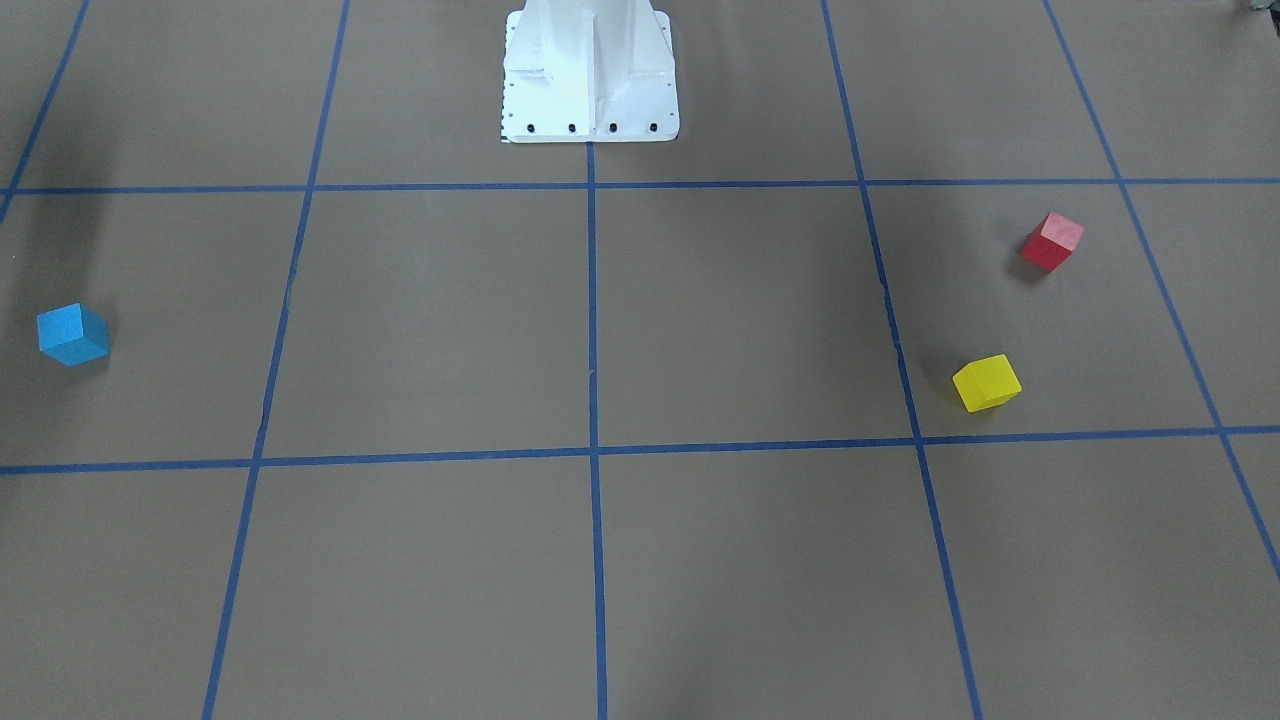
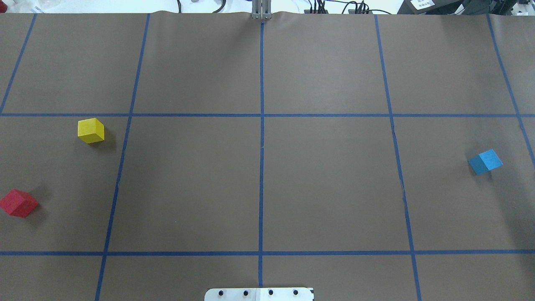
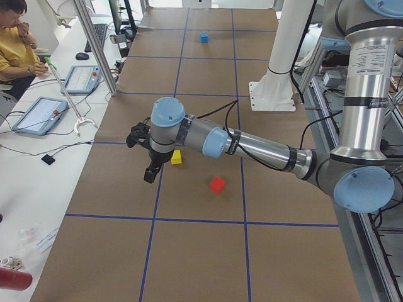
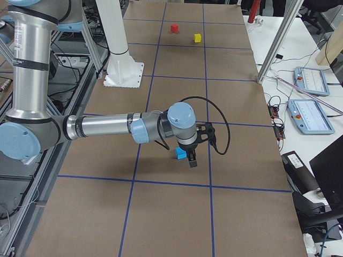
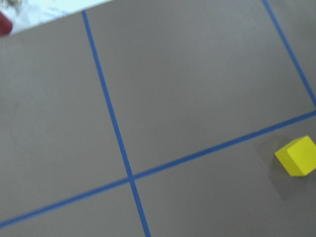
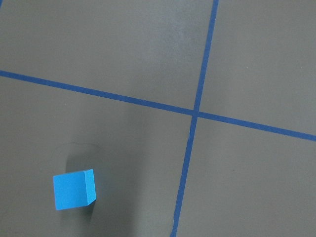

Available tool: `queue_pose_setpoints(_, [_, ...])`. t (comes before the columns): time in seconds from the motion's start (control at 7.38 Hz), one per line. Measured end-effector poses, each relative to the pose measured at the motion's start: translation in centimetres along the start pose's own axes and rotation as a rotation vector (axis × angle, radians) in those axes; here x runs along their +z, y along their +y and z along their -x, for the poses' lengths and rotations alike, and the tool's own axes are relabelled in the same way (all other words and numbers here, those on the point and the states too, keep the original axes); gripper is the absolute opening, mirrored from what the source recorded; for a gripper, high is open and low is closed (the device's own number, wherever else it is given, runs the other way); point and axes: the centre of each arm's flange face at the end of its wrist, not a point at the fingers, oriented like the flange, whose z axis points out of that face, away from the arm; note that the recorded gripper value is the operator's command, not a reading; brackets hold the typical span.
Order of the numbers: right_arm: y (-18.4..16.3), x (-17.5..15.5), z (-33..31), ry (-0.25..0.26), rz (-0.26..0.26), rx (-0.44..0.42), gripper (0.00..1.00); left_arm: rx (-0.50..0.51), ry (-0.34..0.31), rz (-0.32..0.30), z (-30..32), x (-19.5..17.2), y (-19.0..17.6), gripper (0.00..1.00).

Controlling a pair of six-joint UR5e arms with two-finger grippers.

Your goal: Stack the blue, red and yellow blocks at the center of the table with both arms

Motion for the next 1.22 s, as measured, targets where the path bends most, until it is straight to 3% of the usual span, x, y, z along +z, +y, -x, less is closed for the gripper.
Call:
queue_pose_setpoints(0.14, [-0.1, 0.8, 1.4, -0.022, -0.016, -0.007, 1.00, 0.020, 0.000, -0.028, 0.2, 0.2, -0.4, 1.00])
queue_pose_setpoints(0.27, [-0.5, 2.4, 3.7, -0.037, -0.002, 0.024, 1.00, 0.032, 0.000, -0.046, 0.5, 0.5, -0.5, 1.00])
queue_pose_setpoints(0.68, [0.1, 10.4, 10.6, 0.002, 0.028, 0.058, 1.00, 0.047, 0.000, -0.064, 0.4, 0.4, -0.5, 1.00])
queue_pose_setpoints(0.95, [1.9, 15.6, 11.1, 0.042, 0.029, 0.013, 1.00, 0.050, 0.000, -0.067, 0.3, 0.3, -0.5, 1.00])
queue_pose_setpoints(1.22, [3.4, 18.6, 10.1, 0.052, 0.035, -0.012, 1.00, 0.059, 0.000, -0.077, 0.2, 0.2, -0.4, 1.00])
